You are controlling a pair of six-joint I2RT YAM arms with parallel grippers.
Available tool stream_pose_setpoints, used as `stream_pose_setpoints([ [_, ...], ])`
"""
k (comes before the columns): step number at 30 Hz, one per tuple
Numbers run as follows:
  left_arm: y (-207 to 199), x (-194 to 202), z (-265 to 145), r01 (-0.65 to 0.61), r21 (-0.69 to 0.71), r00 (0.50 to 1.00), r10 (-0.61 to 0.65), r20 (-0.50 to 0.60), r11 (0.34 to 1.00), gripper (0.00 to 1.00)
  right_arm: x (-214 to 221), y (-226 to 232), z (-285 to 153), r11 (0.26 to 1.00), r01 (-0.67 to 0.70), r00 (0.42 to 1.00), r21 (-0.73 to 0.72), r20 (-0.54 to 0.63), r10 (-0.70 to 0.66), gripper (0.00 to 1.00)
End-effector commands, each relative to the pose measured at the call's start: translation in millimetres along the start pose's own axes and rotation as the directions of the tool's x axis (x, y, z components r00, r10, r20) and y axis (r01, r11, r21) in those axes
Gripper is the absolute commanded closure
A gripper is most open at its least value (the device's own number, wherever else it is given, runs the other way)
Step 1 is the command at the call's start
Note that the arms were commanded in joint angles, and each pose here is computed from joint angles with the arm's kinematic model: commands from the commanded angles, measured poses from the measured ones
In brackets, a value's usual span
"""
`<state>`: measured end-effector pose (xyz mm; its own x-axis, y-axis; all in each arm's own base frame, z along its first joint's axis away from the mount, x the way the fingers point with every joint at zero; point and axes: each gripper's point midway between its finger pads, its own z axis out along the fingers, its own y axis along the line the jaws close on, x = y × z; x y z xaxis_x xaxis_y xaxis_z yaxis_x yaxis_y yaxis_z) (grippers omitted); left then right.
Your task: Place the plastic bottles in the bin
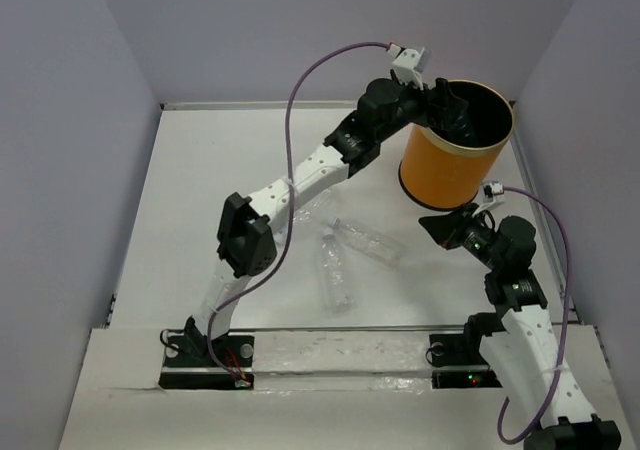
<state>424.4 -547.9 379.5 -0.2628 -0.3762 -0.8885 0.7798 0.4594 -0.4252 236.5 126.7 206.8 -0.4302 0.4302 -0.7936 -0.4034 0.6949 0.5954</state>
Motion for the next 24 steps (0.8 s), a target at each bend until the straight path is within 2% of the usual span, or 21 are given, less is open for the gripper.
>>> stream_pose_setpoints([
  [1, -43, -120, -100, -0.077, -0.061, 0.991, 0.083, 0.101, 0.995, 0.01, -24, 29, 7, 0.989, 0.093, 0.995, -0.119, 0.038, -0.089, 0.75],
  [3, -32, -96, -130, -0.039, -0.118, 0.999, 0.043, 0.025, 0.992, 0.01, -16, 34, 14, 0.986, 0.093, 0.996, -0.140, -0.001, -0.095, 0.67],
  [5, -16, -55, -177, -0.014, -0.179, 0.997, 0.001, -0.075, 0.984, 0.01, -15, 37, 21, 0.986, 0.106, 0.994, -0.129, -0.018, -0.109, 0.59],
  [6, -7, -33, -197, 0.006, -0.220, 0.991, -0.035, -0.133, 0.976, 0.01, -5, 48, 25, 0.977, 0.134, 0.988, -0.165, -0.051, -0.144, 0.51],
  [8, 12, 2, -247, 0.018, -0.318, 0.977, -0.084, -0.197, 0.948, 0.01, 10, 44, 40, 0.981, 0.148, 0.980, -0.123, -0.115, -0.162, 0.41],
  [9, 20, 19, -267, 0.041, -0.370, 0.963, -0.135, -0.232, 0.928, 0.01, 14, 59, 46, 0.968, 0.192, 0.968, -0.163, -0.132, -0.214, 0.33],
  [12, 35, 60, -332, 0.064, -0.481, 0.925, -0.233, -0.299, 0.874, 0.01, 22, 53, 71, 0.964, 0.239, 0.946, -0.117, -0.199, -0.258, 0.21],
  [13, 30, 56, -347, 0.114, -0.491, 0.924, -0.274, -0.267, 0.863, 0.01, 30, 48, 74, 0.957, 0.273, 0.926, -0.100, -0.241, -0.289, 0.19],
  [14, 39, 78, -364, 0.114, -0.532, 0.906, -0.308, -0.292, 0.839, 0.01, 38, 36, 84, 0.956, 0.284, 0.911, -0.070, -0.292, -0.292, 0.17],
  [16, 43, 94, -385, 0.128, -0.568, 0.883, -0.354, -0.307, 0.813, 0.01, 31, 37, 97, 0.936, 0.345, 0.881, -0.073, -0.317, -0.350, 0.14],
  [17, 45, 106, -396, 0.152, -0.588, 0.866, -0.393, -0.308, 0.794, 0.01, 40, 30, 99, 0.929, 0.365, 0.856, -0.053, -0.374, -0.358, 0.14],
  [20, 46, 131, -408, 0.173, -0.604, 0.824, -0.450, -0.344, 0.778, 0.01, 63, 2, 116, 0.907, 0.422, 0.775, -0.011, -0.514, -0.367, 0.12],
  [24, 51, 150, -408, 0.164, -0.613, 0.801, -0.467, -0.374, 0.773, 0.01, 81, -1, 126, 0.899, 0.436, 0.723, -0.044, -0.577, -0.379, 0.12],
])
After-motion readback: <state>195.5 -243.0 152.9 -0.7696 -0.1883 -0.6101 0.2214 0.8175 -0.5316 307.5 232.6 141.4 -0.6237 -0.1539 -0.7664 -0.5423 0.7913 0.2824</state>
